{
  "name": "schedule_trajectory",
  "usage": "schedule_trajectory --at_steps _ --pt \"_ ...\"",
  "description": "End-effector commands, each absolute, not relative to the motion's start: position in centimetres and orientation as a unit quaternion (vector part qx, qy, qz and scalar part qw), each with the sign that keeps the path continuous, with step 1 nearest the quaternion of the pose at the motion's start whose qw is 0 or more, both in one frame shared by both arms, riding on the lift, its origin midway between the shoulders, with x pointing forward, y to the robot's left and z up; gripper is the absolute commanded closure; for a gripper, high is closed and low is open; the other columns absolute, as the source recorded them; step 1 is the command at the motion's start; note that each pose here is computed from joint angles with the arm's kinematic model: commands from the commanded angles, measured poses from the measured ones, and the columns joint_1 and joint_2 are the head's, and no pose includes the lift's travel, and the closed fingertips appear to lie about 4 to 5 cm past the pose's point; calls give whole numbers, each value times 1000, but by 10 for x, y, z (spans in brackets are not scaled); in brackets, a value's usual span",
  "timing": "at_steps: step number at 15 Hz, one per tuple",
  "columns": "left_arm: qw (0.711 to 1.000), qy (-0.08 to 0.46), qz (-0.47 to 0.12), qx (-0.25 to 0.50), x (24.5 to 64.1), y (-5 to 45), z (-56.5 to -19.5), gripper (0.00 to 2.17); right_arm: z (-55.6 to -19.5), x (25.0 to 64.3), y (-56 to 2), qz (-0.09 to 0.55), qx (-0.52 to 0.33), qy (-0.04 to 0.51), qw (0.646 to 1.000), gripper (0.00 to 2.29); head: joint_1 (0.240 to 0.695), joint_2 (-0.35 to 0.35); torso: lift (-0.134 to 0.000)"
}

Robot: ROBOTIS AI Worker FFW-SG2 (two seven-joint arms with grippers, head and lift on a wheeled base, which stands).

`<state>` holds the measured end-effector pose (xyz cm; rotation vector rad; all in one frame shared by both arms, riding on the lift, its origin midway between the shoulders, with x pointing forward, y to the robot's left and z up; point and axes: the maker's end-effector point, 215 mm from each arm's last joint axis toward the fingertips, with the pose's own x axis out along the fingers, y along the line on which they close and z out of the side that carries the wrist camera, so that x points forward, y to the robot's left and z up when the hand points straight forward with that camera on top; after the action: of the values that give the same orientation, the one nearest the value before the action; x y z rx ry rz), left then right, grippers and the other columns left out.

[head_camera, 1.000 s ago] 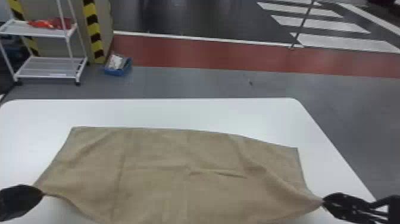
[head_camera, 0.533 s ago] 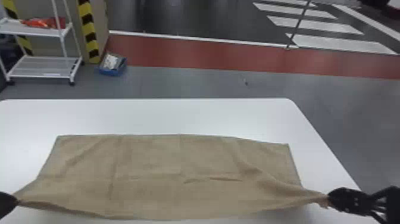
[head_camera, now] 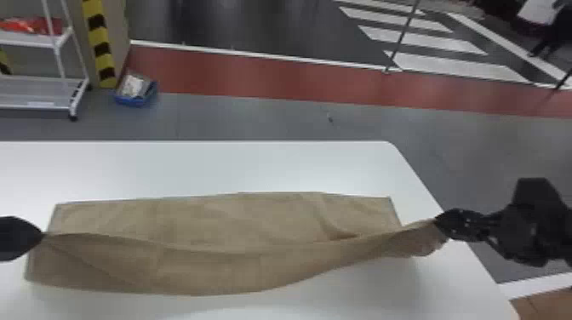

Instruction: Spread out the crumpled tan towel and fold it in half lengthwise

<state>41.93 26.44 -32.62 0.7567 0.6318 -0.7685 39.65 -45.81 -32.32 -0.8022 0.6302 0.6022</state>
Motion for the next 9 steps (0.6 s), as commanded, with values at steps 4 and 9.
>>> schedule_trajectory --at_steps 4,9 --pt "802 315 -367 350 455 251 -348 1416 -347 428 -456 291 -390 331 809 1322 695 -253 -124" --pt "803 330 -351 350 486 259 -357 1420 -355 466 -483 268 -363 369 813 1325 695 -258 -124"
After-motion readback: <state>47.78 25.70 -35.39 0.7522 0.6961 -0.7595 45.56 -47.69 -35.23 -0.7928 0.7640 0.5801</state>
